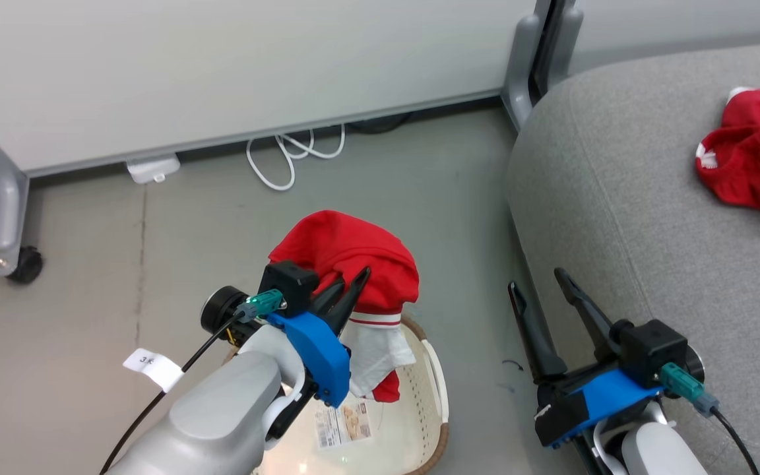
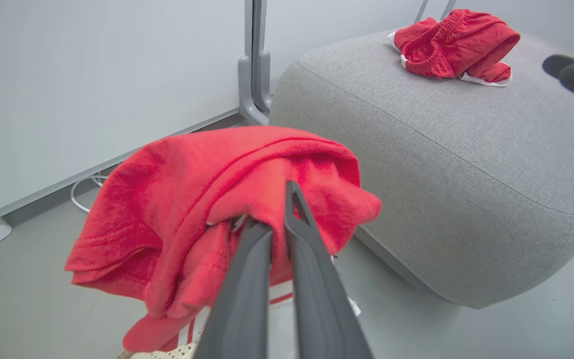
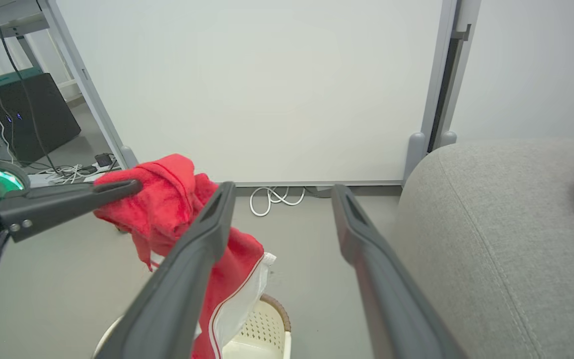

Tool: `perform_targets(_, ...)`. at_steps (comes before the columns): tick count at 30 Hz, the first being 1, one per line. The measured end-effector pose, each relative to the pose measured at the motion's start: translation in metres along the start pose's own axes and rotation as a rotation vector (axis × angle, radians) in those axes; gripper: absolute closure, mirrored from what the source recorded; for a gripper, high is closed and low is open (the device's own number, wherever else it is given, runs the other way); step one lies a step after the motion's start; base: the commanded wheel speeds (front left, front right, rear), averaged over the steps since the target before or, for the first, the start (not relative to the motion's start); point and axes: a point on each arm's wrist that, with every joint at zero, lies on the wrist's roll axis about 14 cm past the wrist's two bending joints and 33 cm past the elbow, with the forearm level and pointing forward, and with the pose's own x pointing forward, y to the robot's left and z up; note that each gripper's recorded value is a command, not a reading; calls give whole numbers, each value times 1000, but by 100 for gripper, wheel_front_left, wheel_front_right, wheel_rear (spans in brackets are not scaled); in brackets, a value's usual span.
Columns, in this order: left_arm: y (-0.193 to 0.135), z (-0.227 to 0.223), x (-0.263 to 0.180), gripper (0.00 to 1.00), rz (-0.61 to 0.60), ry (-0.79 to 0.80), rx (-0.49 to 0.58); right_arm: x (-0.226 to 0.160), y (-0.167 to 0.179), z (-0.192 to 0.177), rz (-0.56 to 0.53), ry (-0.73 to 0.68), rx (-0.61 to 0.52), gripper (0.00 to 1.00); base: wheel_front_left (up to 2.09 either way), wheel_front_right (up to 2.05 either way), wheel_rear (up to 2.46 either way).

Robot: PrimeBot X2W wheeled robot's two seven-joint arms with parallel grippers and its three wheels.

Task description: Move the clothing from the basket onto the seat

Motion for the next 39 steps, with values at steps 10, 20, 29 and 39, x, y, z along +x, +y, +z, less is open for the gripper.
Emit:
perform_targets(10, -22, 65, -7, 100, -31, -146, 99, -17, 10, 11, 16, -21, 2, 0, 0, 0, 0)
perform_targets(20, -47, 118, -4, 100, -86, -246, 176, -24, 17, 15, 31, -27, -1, 0, 0, 0, 0)
perform_targets(29, -65, 141, 0, 100, -124, -284, 207, -27, 20, 16, 39, -26, -4, 0, 0, 0, 0)
perform_targets(39, -70, 139, 1, 100, -137, -273, 209, -29, 24, 16, 48, -19, 14, 0, 0, 0, 0)
